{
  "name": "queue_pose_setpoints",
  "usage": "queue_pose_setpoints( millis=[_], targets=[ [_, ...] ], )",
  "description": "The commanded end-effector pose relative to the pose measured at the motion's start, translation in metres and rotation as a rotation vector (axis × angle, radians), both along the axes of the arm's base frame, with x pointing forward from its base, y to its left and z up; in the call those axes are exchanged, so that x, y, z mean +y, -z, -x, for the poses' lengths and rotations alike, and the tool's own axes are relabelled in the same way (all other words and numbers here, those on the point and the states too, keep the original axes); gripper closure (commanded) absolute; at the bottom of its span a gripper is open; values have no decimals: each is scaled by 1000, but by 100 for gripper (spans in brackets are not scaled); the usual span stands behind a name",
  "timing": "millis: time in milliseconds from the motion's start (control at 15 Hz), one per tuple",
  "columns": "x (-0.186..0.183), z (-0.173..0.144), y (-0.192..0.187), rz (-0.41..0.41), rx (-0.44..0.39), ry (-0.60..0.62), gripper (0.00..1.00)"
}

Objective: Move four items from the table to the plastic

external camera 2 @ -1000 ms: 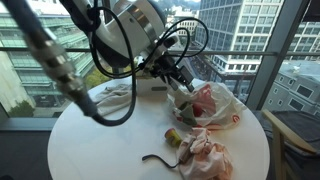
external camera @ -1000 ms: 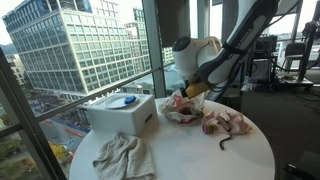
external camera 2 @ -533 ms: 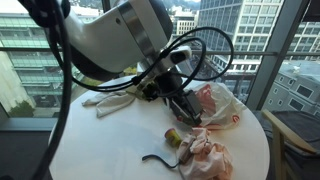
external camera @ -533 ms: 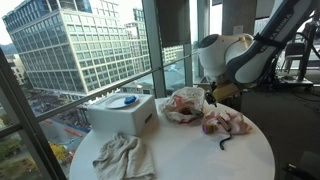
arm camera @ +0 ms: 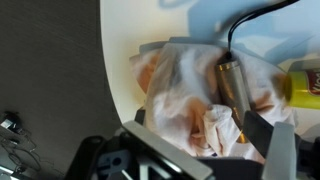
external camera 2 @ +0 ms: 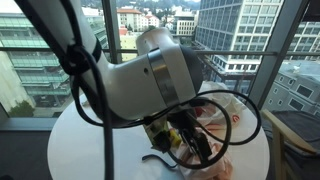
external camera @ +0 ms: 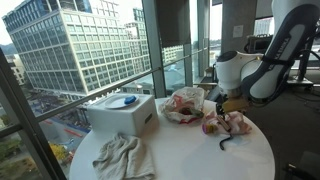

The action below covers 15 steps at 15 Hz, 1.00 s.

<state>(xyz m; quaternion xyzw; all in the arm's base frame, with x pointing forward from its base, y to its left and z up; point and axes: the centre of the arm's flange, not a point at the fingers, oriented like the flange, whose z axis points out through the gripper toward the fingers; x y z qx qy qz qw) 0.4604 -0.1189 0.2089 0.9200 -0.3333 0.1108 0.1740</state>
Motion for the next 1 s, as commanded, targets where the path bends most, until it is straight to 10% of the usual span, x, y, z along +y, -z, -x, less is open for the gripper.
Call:
queue_pose_setpoints(
  millis=[0, 267, 333, 933],
  targets=[
    [-5, -12, 36, -66, -53, 44, 0],
    [-16, -13, 67, -49, -66, 46, 2],
    [-18, -13, 70, -48, -67, 44, 25],
    [-5, 0, 60, -33, -67, 9, 84]
  ],
)
